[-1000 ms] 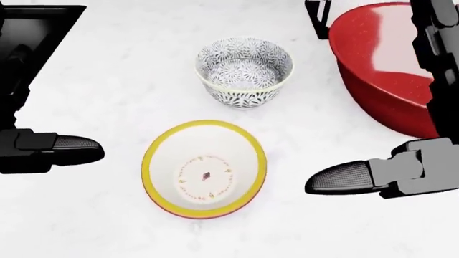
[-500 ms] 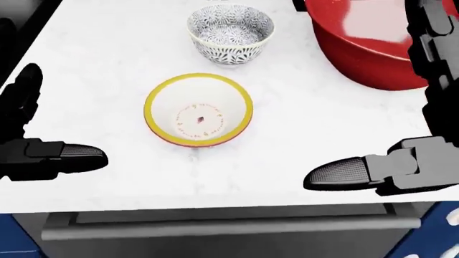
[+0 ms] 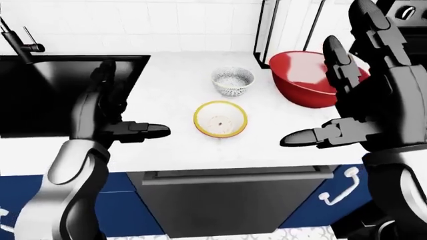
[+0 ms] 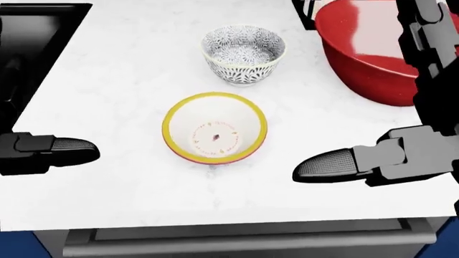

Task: Stack the bowls from largest to smallest.

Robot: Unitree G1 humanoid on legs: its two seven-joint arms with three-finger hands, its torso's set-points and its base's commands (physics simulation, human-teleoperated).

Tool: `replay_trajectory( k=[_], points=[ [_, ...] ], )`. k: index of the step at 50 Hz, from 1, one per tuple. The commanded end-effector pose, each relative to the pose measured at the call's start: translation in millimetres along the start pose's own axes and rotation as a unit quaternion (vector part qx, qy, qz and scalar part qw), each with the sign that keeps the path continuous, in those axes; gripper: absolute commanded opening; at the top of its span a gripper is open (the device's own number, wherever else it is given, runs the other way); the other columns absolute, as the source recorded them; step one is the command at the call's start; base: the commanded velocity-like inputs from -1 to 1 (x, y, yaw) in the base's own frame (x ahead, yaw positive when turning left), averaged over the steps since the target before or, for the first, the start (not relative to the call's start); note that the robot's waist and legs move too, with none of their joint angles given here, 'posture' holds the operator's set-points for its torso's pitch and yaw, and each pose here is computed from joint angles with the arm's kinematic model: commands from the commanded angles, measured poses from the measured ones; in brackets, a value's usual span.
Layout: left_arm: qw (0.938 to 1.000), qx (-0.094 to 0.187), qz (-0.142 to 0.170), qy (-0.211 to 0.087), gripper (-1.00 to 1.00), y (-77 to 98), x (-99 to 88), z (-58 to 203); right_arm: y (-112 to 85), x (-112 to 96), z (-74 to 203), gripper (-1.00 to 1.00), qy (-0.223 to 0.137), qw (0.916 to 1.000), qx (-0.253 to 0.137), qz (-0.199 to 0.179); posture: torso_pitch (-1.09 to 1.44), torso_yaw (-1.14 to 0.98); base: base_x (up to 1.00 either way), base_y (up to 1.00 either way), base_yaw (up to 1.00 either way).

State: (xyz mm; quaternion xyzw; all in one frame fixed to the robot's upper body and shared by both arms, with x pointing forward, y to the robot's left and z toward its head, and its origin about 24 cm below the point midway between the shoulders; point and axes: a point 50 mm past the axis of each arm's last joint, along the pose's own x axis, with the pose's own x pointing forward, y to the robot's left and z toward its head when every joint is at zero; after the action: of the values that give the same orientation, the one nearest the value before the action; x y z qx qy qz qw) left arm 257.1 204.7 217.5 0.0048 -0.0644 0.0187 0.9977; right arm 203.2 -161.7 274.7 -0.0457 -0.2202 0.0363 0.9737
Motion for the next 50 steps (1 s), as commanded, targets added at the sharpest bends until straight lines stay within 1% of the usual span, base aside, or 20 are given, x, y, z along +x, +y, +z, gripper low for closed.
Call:
replay_trajectory(
  k=[1, 9, 15, 20, 24, 27, 29, 31, 32, 35, 36, 37, 42, 43, 44, 46, 47, 48, 49, 50],
  points=[
    [0.9993, 0.002, -0.011, -0.035, 1.00, -3.8, -0.4, 12, -4.3, 1, 6, 1.00, -0.021, 0.9997, -0.003, -0.016, 0.00, 0.00, 0.23, 0.00, 0.00],
    [0.9993, 0.002, -0.011, -0.036, 1.00, -2.3, 1.7, 11, -4.1, 2, 7, 1.00, -0.024, 0.9995, -0.004, -0.017, 0.00, 0.00, 0.01, 0.00, 0.00],
    [0.9991, 0.003, -0.010, -0.040, 1.00, -1.0, 1.6, 15, -7.8, 3, 15, 1.00, -0.032, 0.9993, -0.009, -0.018, 0.00, 0.00, 0.00, 0.00, 0.00],
    [0.9990, 0.003, -0.011, -0.043, 1.00, -0.7, 0.3, 19, -5.6, 8, 27, 1.00, -0.034, 0.9985, -0.039, -0.016, 0.00, 0.00, 0.00, 0.00, 0.00],
    [0.9990, 0.004, -0.012, -0.044, 1.00, -1.6, -1.4, 22, -2.2, 18, 34, 1.00, -0.029, 0.9971, -0.069, -0.012, 0.00, 0.00, 0.00, 0.00, 0.00],
    [0.9989, 0.004, -0.012, -0.044, 1.00, -1.1, -2.1, 22, 2.8, 29, 38, 1.00, -0.022, 0.9934, -0.112, -0.004, 0.00, 0.00, 0.00, 0.00, 0.00],
    [0.9990, 0.004, -0.011, -0.044, 1.00, -0.2, -2.0, 22, 5.6, 36, 38, 1.00, -0.015, 0.9913, -0.130, -0.006, 0.00, 0.00, 0.00, 0.00, 0.00],
    [0.9989, 0.004, -0.012, -0.045, 1.00, 0.2, -1.8, 23, 10.6, 46, 38, 1.00, -0.011, 0.9854, -0.170, -0.003, 0.00, 0.00, 0.00, 0.00, 0.00],
    [0.9989, 0.004, -0.011, -0.045, 1.00, 0.4, -1.6, 23, 12.3, 50, 40, 1.00, -0.011, 0.9834, -0.181, -0.002, 0.00, 0.00, 0.00, 0.00, 0.00],
    [0.9989, 0.004, -0.011, -0.045, 1.00, 1.1, -0.9, 21, 20.2, 63, 46, 1.00, -0.012, 0.9719, -0.235, 0.006, 0.00, 0.00, 0.00, 0.00, 0.00],
    [0.9989, 0.003, -0.011, -0.045, 1.00, 1.2, -0.9, 21, 21.3, 64, 47, 1.00, -0.013, 0.9698, -0.244, 0.007, 0.00, 0.00, 0.00, 0.00, 0.00],
    [0.9989, 0.003, -0.011, -0.045, 1.00, 1.4, -1.2, 21, 24.9, 68, 53, 1.00, -0.017, 0.9621, -0.272, 0.008, 0.00, 0.00, 0.00, 0.00, 0.00],
    [0.9989, 0.001, -0.011, -0.045, 1.00, 1.4, -2.0, 21, 32.3, 81, 70, 1.00, -0.031, 0.9387, -0.343, 0.007, 0.00, 0.00, 0.00, 0.00, 0.00],
    [0.9989, 0.001, -0.010, -0.045, 1.00, 1.6, -2.2, 22, 35.9, 87, 75, 1.00, -0.036, 0.9291, -0.368, 0.009, 0.00, 0.00, 0.00, 0.00, 0.00],
    [0.9989, 0.001, -0.010, -0.045, 1.00, 1.7, -2.3, 22, 37.8, 89, 76, 1.00, -0.037, 0.9258, -0.376, 0.010, 0.00, 0.00, 0.00, 0.00, 0.00],
    [0.9989, 0.001, -0.010, -0.045, 1.00, 2.2, -2.0, 22, 44.9, 96, 78, 1.00, -0.042, 0.9116, -0.409, 0.017, 0.00, 0.00, 0.00, 0.00, 0.00],
    [0.9989, 0.000, -0.010, -0.045, 1.00, 2.5, -2.0, 21, 47.3, 99, 76, 1.00, -0.043, 0.8991, -0.435, 0.016, 0.00, 0.00, 0.00, 0.00, 0.00],
    [0.9989, 0.000, -0.010, -0.045, 1.00, 2.3, -1.8, 21, 50.5, 103, 72, 1.00, -0.042, 0.8950, -0.444, 0.022, 0.00, 0.00, 0.00, 0.00, 0.00],
    [0.9989, 0.000, -0.011, -0.045, 1.00, 1.8, -2.0, 21, 53.4, 106, 70, 1.00, -0.045, 0.8823, -0.468, 0.025, 0.00, 0.00, 0.00, 0.00, 0.00],
    [0.9989, 0.000, -0.011, -0.045, 1.00, 1.7, -1.9, 21, 55.0, 107, 69, 1.00, -0.046, 0.8808, -0.470, 0.028, 0.00, 0.00, 0.00, 0.00, 0.00]
  ],
)
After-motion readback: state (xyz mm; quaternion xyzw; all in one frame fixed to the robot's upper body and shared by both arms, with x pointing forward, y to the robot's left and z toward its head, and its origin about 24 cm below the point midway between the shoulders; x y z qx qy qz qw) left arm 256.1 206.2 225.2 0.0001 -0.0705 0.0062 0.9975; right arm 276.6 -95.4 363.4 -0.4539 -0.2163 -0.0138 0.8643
